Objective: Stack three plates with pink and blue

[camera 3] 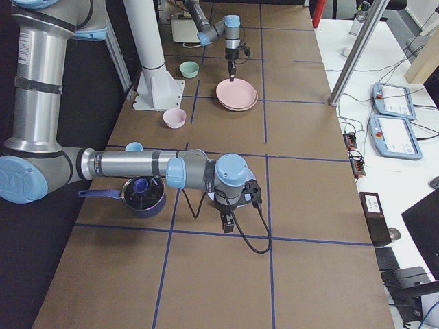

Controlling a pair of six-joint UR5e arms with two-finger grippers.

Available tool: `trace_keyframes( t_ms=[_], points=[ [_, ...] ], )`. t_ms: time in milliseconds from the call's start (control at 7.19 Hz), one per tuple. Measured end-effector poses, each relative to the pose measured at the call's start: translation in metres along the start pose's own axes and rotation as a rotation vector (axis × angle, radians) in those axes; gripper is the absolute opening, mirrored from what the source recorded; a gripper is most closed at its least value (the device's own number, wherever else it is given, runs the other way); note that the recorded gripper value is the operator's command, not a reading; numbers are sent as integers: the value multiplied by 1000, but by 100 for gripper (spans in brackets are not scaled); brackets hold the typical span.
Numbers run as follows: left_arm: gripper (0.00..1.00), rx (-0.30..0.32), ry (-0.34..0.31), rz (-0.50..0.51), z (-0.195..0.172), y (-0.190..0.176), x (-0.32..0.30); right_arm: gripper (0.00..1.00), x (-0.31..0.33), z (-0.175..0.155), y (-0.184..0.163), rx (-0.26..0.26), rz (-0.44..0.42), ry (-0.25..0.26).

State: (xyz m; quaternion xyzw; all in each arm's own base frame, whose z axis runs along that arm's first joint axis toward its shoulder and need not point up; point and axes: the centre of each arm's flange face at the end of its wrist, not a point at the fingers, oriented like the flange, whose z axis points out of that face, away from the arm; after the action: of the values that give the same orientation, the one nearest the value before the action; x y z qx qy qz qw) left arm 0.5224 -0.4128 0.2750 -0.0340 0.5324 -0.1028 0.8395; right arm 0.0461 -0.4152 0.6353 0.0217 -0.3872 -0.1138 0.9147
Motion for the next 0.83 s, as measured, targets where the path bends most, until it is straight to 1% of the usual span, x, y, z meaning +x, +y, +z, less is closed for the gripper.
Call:
trace_keyframes(
  t_ms=[139, 278, 417, 557, 696, 835],
  points=[
    [100, -2, -11, -6, -4, -6, -4, 100, -2, 1, -2, -1, -8, 0],
    [100, -10, -27, 2, -17, -24, -16, 100, -7, 1, -7, 0, -24, 1],
    [100, -17, -43, 53, -40, -50, -44, 100, -10, 1, -11, 11, -40, 4],
    [100, -13, -70, 141, -68, -80, -95, 100, -12, 1, -13, 21, -49, 6],
    [100, -10, -116, 244, -103, -110, -170, 100, -13, 1, -13, 25, -53, 7],
    [100, -11, -156, 327, -142, -132, -248, 100, -13, 2, -14, 27, -55, 7]
  ],
)
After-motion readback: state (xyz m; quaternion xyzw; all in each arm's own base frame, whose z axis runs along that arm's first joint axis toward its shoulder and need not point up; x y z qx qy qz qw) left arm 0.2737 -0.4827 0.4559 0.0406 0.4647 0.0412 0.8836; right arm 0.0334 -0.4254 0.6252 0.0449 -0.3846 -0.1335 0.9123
